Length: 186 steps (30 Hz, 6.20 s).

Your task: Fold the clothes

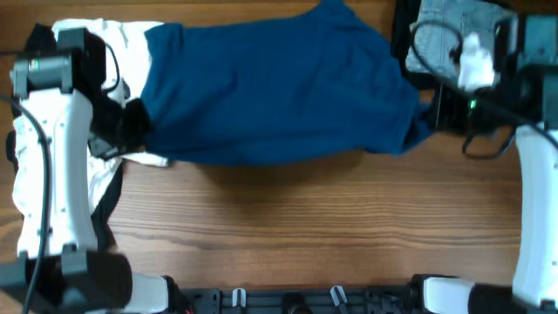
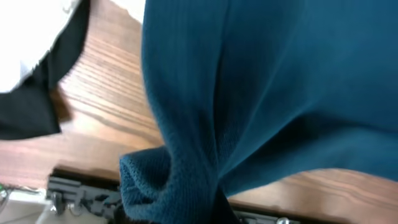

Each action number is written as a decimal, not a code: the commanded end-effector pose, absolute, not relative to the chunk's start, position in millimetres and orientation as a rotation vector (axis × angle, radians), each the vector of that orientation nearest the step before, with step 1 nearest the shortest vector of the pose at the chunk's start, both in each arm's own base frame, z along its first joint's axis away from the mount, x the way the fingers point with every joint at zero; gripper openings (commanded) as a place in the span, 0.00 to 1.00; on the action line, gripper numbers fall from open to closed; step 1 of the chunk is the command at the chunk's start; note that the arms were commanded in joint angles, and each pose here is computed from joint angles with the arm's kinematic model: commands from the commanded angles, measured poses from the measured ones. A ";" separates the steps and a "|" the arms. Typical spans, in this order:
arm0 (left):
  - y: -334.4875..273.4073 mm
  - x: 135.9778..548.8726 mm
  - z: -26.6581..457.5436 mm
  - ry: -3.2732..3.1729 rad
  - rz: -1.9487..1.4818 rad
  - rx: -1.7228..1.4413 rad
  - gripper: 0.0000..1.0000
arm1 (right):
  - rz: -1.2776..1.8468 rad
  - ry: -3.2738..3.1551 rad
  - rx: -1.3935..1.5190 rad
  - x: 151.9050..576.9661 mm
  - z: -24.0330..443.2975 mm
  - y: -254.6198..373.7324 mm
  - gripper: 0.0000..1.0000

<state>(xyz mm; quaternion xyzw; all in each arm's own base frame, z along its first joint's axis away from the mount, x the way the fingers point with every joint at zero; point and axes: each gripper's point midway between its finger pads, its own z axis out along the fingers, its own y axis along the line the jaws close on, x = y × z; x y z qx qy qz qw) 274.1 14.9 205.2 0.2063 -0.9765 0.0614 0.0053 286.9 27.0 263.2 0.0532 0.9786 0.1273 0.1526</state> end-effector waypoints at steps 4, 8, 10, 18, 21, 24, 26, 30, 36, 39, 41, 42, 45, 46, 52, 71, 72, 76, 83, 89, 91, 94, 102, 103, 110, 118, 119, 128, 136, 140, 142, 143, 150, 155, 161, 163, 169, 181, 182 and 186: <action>44.1 203.9 208.4 -3.057 -0.071 1.053 0.04 | 0.361 2.911 0.430 197.0 202.7 26.8 0.04; 45.9 181.5 212.5 -3.096 -0.057 1.134 0.04 | 0.318 2.970 0.470 178.8 180.4 23.2 0.04; 37.9 176.4 181.0 -3.020 -0.007 1.137 0.04 | 0.316 2.973 0.427 193.4 173.9 22.4 0.04; 37.0 198.2 136.6 -2.982 0.036 1.178 0.04 | 0.324 2.991 0.302 242.0 144.7 21.4 0.04; 37.7 201.9 119.2 -2.944 0.027 1.191 0.04 | 0.337 3.015 0.278 262.5 123.6 21.8 0.05; 39.1 208.3 100.6 -2.935 0.024 1.195 0.04 | 0.374 2.979 0.259 283.3 114.3 24.9 0.04; 43.0 219.4 88.3 -2.940 0.020 1.249 0.04 | 0.376 2.940 0.247 297.0 111.7 24.6 0.04; 54.4 253.5 72.2 -2.980 0.009 1.356 0.04 | 0.390 2.805 0.186 335.5 113.7 25.7 0.05; 60.1 282.8 45.9 -3.001 0.020 1.370 0.04 | 0.450 2.755 0.133 362.1 100.2 34.3 0.05; 62.1 293.2 30.0 -2.999 0.019 1.369 0.04 | 0.452 2.768 0.077 369.0 86.1 41.9 0.05; 63.6 301.1 23.9 -3.013 0.026 1.376 0.04 | 0.457 2.761 0.036 377.4 77.0 51.6 0.06; 64.4 306.5 23.5 -3.029 0.036 1.383 0.04 | 0.457 2.759 0.028 379.3 74.8 53.8 0.06; 63.4 322.8 38.6 -3.085 0.098 1.398 0.04 | 0.453 2.758 0.024 382.0 71.0 54.8 0.06; 62.1 325.9 43.9 -3.098 0.119 1.389 0.04 | 0.446 2.759 0.025 382.1 70.8 54.0 0.06; 44.9 328.3 104.1 -3.202 0.195 1.306 0.04 | 0.418 2.762 0.031 382.5 69.8 50.7 0.06; 99.8 329.8 126.0 -3.266 -0.128 1.520 0.04 | 0.382 2.559 0.104 395.9 160.5 7.8 0.04; 99.8 329.8 126.0 -3.266 -0.128 1.520 0.04 | 0.385 2.561 0.103 395.6 159.9 8.2 0.04; 99.7 329.4 125.8 -3.265 -0.128 1.518 0.04 | 0.392 2.581 0.084 394.9 153.5 14.1 0.04; 99.7 329.6 111.7 -3.229 -0.144 1.494 0.04 | 0.403 2.677 0.032 394.5 119.8 26.3 0.04; 99.3 336.5 72.6 -3.155 -0.153 1.442 0.04 | 0.388 2.743 0.054 398.8 88.4 23.0 0.04; 100.3 341.0 61.3 -3.144 -0.157 1.435 0.04 | 0.383 2.754 0.056 400.6 81.1 22.2 0.04; 100.6 343.2 46.7 -3.122 -0.165 1.422 0.22 | 0.375 2.766 0.057 404.3 70.1 20.8 0.28; 101.2 361.8 85.8 -3.266 -0.152 1.251 1.00 | 0.452 2.664 0.017 432.7 130.4 30.2 0.74; 100.8 365.8 104.8 -3.297 -0.147 1.229 1.00 | 0.455 2.649 0.010 436.8 150.4 30.7 0.74; 34.8 429.6 291.1 -3.828 0.362 0.632 1.00 | 0.430 2.424 -0.194 457.7 283.4 44.6 0.85; 53.9 515.3 217.7 -3.858 -0.168 0.449 1.00 | 0.426 2.447 -0.268 464.1 268.7 58.3 0.85; 58.6 524.8 201.5 -3.845 -0.176 0.456 1.00 | 0.419 2.458 -0.266 464.7 264.9 57.5 0.85; 93.6 566.4 109.1 -3.794 -0.227 0.511 1.00 | 0.413 2.539 -0.263 478.1 224.4 55.0 0.85; 99.4 575.8 35.2 -3.729 -0.162 0.506 0.96 | 0.426 2.596 -0.288 487.1 191.3 60.5 0.84; 91.7 579.6 32.3 -3.740 -0.154 0.484 0.77 | 0.427 2.593 -0.291 487.5 191.6 61.6 0.84; 91.5 581.7 33.9 -3.750 -0.154 0.484 0.66 | 0.425 2.589 -0.292 488.4 192.0 61.6 0.84; 91.6 581.8 34.0 -3.751 -0.155 0.484 0.64 | 0.424 2.586 -0.293 489.1 192.4 61.6 0.84; 91.3 583.5 56.5 -3.785 -0.156 0.492 0.04 | 0.424 2.582 -0.293 490.0 192.9 61.8 0.81; 83.8 572.2 111.3 -3.824 -0.149 0.485 0.04 | 0.424 2.564 -0.313 492.9 194.8 68.2 0.79; 77.6 540.0 130.3 -3.729 -0.108 0.567 0.04 | 0.332 2.424 -0.365 522.4 211.1 84.3 0.77; 77.4 539.2 130.3 -3.726 -0.107 0.567 0.04 | 0.289 2.368 -0.373 537.7 214.2 90.3 0.77; 72.3 537.6 128.3 -3.718 -0.087 0.548 0.04 | 0.331 2.302 -0.361 587.9 159.9 124.4 0.76; 48.6 537.5 126.4 -3.717 -0.063 0.464 0.04 | 0.407 2.388 -0.218 622.3 4.8 147.1 0.65; 47.5 537.6 126.4 -3.717 -0.061 0.460 0.04 | 0.407 2.399 -0.218 620.6 1.9 147.0 0.63; 47.1 537.6 126.4 -3.717 -0.061 0.459 0.04 | 0.407 2.395 -0.219 622.2 4.7 147.8 0.15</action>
